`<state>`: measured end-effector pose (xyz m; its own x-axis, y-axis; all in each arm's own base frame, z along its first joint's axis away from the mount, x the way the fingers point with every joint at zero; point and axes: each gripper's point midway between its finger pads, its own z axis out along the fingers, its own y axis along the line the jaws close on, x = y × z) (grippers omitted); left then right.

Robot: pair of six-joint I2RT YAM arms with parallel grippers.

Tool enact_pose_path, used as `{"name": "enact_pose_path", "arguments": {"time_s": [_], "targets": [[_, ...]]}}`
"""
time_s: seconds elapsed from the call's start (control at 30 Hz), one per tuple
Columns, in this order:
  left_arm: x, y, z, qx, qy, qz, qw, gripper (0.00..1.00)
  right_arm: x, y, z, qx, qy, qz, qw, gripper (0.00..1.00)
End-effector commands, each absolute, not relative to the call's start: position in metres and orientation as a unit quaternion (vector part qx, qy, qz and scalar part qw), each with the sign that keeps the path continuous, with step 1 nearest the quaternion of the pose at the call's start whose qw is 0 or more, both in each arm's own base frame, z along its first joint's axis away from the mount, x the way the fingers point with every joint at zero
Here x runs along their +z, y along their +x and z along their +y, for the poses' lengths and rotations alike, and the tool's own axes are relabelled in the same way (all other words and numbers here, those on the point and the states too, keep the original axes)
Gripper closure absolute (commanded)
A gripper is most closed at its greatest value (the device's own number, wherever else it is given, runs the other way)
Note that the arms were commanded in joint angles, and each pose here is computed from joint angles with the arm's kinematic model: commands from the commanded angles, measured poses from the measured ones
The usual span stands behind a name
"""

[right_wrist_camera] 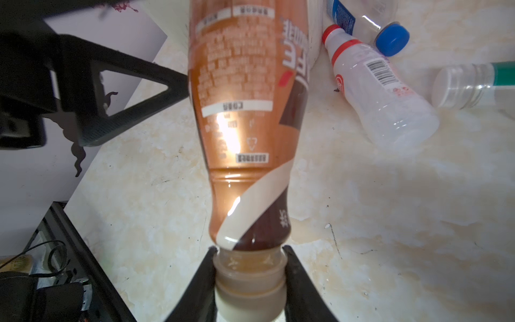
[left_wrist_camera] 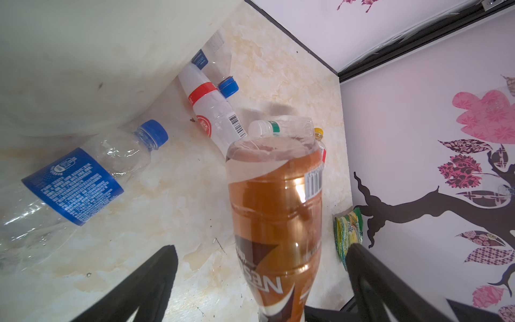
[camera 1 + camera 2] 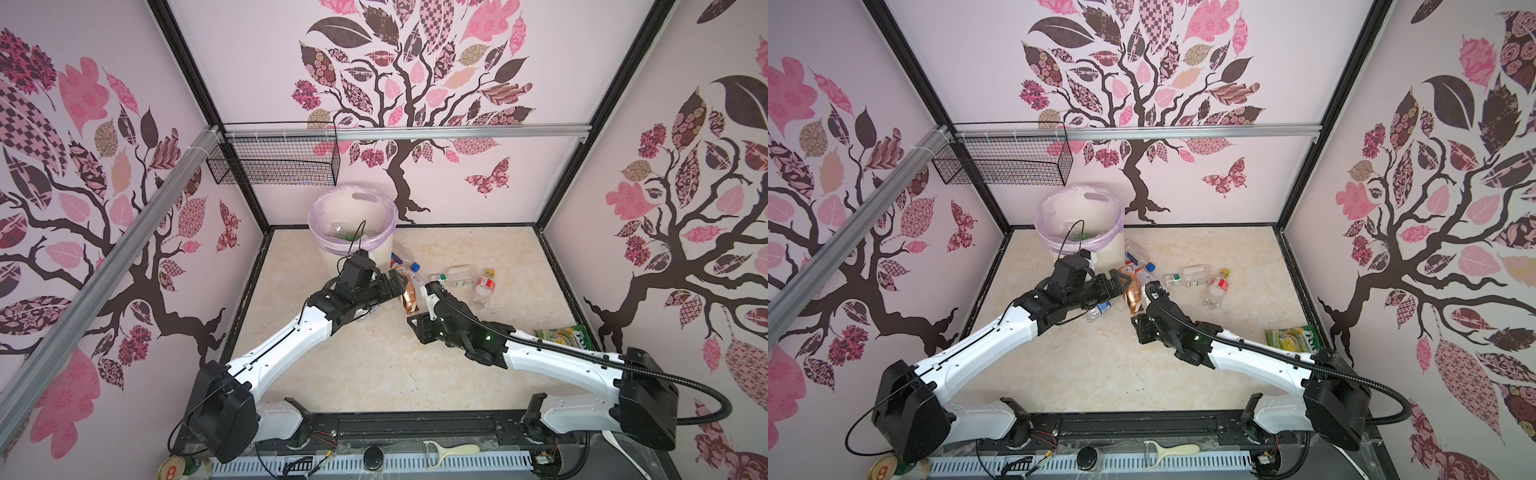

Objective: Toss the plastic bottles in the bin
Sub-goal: 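Lift the Nescafe bottle with right gripper while left gripper grasps its base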

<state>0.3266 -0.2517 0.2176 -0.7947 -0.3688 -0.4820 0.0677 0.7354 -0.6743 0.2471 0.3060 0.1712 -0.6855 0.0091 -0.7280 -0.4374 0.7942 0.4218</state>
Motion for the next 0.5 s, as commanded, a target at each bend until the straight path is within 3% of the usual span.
{"name": "enact_pose_path", "arguments": {"time_s": [0.0,0.1,0.23,0.47], "targets": [[0.242,0.336,-0.26,-0.374,-0.08,0.862,0.333,0.02,0.208,0.242,0.314,0.336,-0.127,0.846,0.393,0.7],[0.243,0.339,-0.262,-0.375,-0.08,0.86,0.336,0.03,0.211,0.24,0.317,0.344,-0.134,0.841,0.394,0.71],[0.245,0.342,-0.264,-0.375,-0.076,0.859,0.341,0.12,0.212,0.238,0.32,0.351,-0.138,0.838,0.394,0.71],[0.246,0.346,-0.266,-0.373,-0.069,0.859,0.345,0.16,0.22,0.233,0.324,0.365,-0.151,0.827,0.4,0.71]]}}
